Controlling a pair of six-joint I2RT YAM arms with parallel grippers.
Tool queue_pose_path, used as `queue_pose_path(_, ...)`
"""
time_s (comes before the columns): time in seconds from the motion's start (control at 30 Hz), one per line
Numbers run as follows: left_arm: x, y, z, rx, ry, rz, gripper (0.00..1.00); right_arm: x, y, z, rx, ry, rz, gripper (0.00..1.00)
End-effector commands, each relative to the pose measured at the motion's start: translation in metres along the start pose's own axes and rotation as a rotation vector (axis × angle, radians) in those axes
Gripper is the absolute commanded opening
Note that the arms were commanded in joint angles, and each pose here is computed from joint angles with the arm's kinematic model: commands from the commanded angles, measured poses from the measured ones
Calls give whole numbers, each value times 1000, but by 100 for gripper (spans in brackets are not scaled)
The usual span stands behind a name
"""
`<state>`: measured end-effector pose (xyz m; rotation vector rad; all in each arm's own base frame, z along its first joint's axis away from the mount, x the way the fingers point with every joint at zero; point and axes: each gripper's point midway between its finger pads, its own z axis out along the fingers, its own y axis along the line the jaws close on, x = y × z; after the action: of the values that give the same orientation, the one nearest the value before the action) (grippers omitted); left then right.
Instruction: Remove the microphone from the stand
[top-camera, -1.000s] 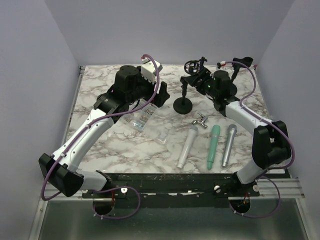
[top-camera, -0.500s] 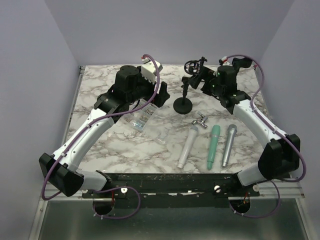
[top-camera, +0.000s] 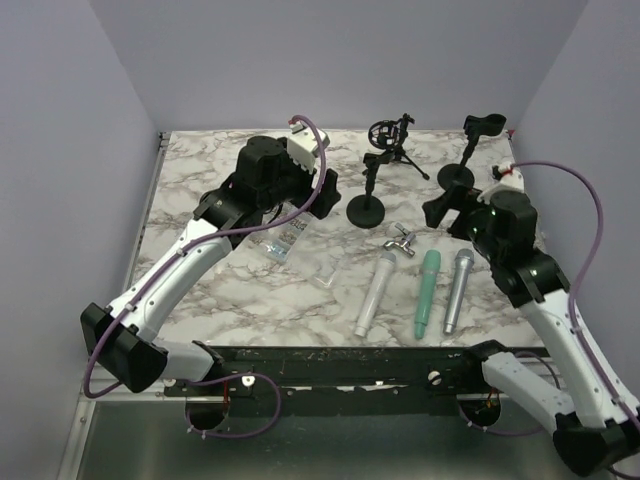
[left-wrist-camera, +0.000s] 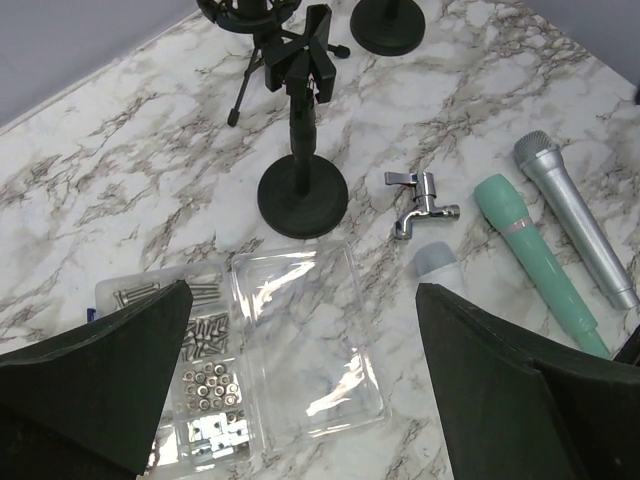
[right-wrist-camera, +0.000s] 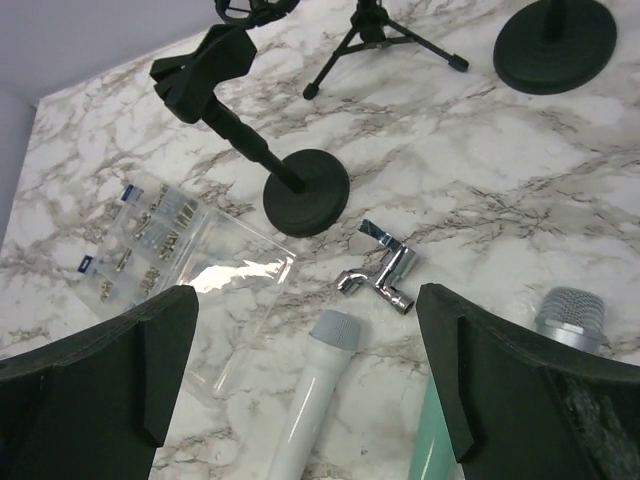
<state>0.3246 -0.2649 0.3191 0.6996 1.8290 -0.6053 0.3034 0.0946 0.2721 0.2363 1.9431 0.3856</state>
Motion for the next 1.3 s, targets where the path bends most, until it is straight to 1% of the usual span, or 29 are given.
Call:
queue_pose_path(0.0,-21,-4,-21,-41,-103,72,99,1,-18,-50,25,-61,-6,100)
queue_pose_path(0.1,-38,-8,-41,-57,-186,75,98,-13,-14,-86,-35,-153,21,100)
queue_pose_path(0.23,-55,-16,-85,-57,-322,89,99,-38,-10,-133,-95,-277,33,100)
queue_pose_path(0.33,-63,-22,-132,-68,-420,121,99,-60,-14,-165,-100,-394,34,100)
queue_pose_path(0.47,-73,-23,-204,-131,-550,151,98,-83,-28,-193,-36,-506,45,100)
queue_pose_path(0.63,-78,-24,-296,-212,-768,146,98,-100,-43,-216,37,-595,49,100)
queue_pose_path(0.77,-79,-24,-349,-259,-901,149,99,-112,-49,-238,54,-664,54,100)
queue_pose_path(0.93,-77,-19,-384,-327,-966,152,99,-131,-49,-275,28,-764,65,100)
queue_pose_path(1.03,-77,-17,-393,-346,-979,165,99,-138,-53,-295,23,-824,91,100)
queue_pose_path(1.13,-75,-15,-393,-360,-978,171,99,-139,-73,-307,93,-897,174,100)
queue_pose_path(1.17,-74,-15,-392,-363,-978,171,99,-138,-77,-305,113,-910,180,100)
queue_pose_path(1.27,-71,-14,-386,-362,-965,174,99,-132,-70,-291,99,-851,126,100)
